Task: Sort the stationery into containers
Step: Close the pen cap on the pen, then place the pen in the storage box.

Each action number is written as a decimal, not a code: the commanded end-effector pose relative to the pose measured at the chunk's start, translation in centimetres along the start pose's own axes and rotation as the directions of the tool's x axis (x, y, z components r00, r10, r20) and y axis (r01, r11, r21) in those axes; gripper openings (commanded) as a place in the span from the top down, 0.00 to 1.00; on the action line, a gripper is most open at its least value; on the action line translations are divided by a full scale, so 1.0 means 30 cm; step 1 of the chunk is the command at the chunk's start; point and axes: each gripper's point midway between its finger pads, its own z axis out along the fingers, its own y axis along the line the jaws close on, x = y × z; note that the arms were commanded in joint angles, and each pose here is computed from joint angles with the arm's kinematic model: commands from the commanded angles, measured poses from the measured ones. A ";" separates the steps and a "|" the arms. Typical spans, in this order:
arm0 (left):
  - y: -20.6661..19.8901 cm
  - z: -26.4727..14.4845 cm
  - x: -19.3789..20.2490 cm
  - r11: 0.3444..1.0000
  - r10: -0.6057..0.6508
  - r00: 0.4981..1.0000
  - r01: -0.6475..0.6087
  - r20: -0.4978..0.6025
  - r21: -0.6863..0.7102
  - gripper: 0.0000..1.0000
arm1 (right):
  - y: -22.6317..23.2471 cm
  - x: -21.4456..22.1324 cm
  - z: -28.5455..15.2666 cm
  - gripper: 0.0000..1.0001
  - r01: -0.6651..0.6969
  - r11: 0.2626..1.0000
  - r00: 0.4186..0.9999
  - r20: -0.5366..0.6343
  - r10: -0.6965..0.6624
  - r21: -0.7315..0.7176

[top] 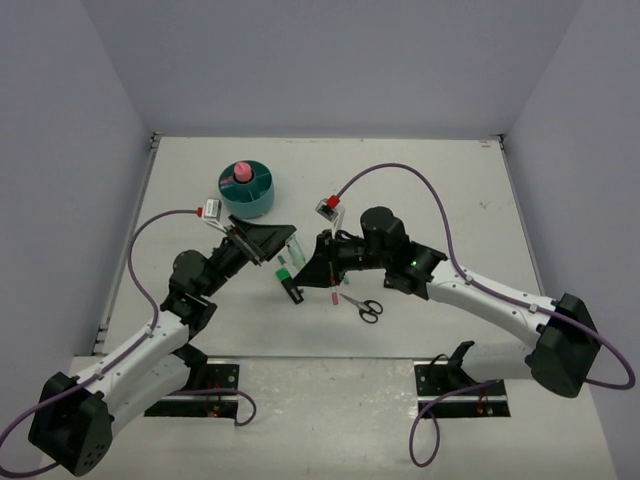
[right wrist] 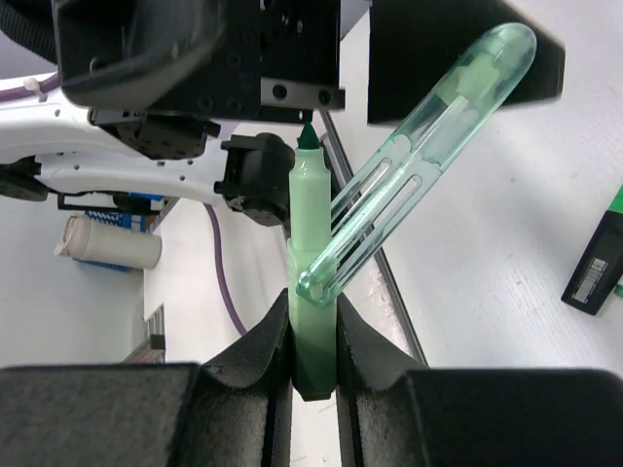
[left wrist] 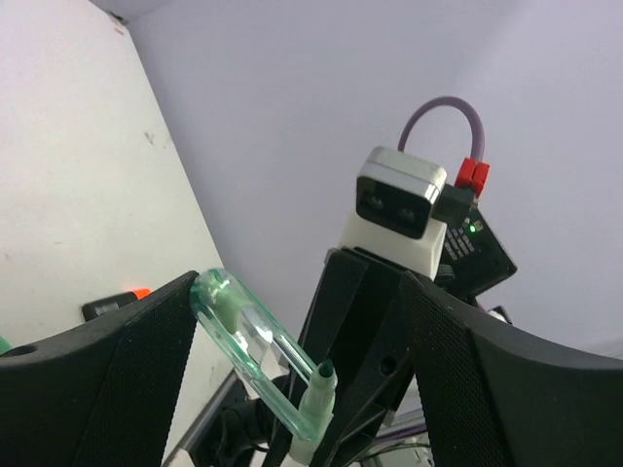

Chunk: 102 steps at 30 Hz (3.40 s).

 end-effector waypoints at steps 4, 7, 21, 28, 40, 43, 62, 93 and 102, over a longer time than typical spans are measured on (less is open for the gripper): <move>-0.098 -0.003 -0.072 0.988 0.119 0.987 -0.128 0.103 0.082 0.33 | 0.061 0.000 -0.055 1.00 0.041 0.998 0.999 0.022 -0.040 -0.039; -0.089 -0.003 -0.051 0.987 0.118 0.990 -0.125 0.076 0.098 0.55 | 0.072 -0.005 -0.058 1.00 0.041 0.998 0.999 0.023 -0.040 -0.047; -0.142 -0.019 -0.012 0.963 0.146 0.989 -0.151 0.037 0.223 0.86 | 0.055 0.001 -0.060 1.00 0.028 0.999 0.999 0.020 -0.027 -0.019; -0.132 -0.029 -0.005 0.963 0.150 0.988 -0.154 0.037 0.222 0.90 | 0.068 -0.028 -0.051 1.00 0.034 0.999 0.999 0.040 -0.033 -0.028; -0.108 -0.028 0.013 0.966 0.133 0.991 -0.132 0.012 0.222 0.99 | 0.143 -0.167 -0.040 1.00 0.107 0.993 0.987 0.128 -0.100 -0.051; -0.096 -0.035 0.022 0.966 0.135 0.991 -0.133 0.004 0.221 1.00 | 0.143 -0.203 -0.019 1.00 0.110 0.993 0.986 0.129 -0.104 -0.042; -0.057 -0.088 0.103 0.916 0.394 0.906 -0.371 -0.157 0.154 1.00 | 0.169 -0.278 0.024 1.00 0.238 0.965 0.969 -0.036 -0.243 -0.113; 0.002 -0.026 -0.318 0.655 0.615 0.786 -0.550 -0.057 -0.519 1.00 | -0.255 -0.016 -0.249 0.01 0.264 0.817 0.965 -0.146 -0.220 0.513; 0.034 -0.084 -0.772 0.314 0.785 0.612 -0.261 0.095 -0.913 1.00 | -0.380 -0.081 -0.361 0.01 0.179 0.655 0.972 -0.030 -0.231 0.734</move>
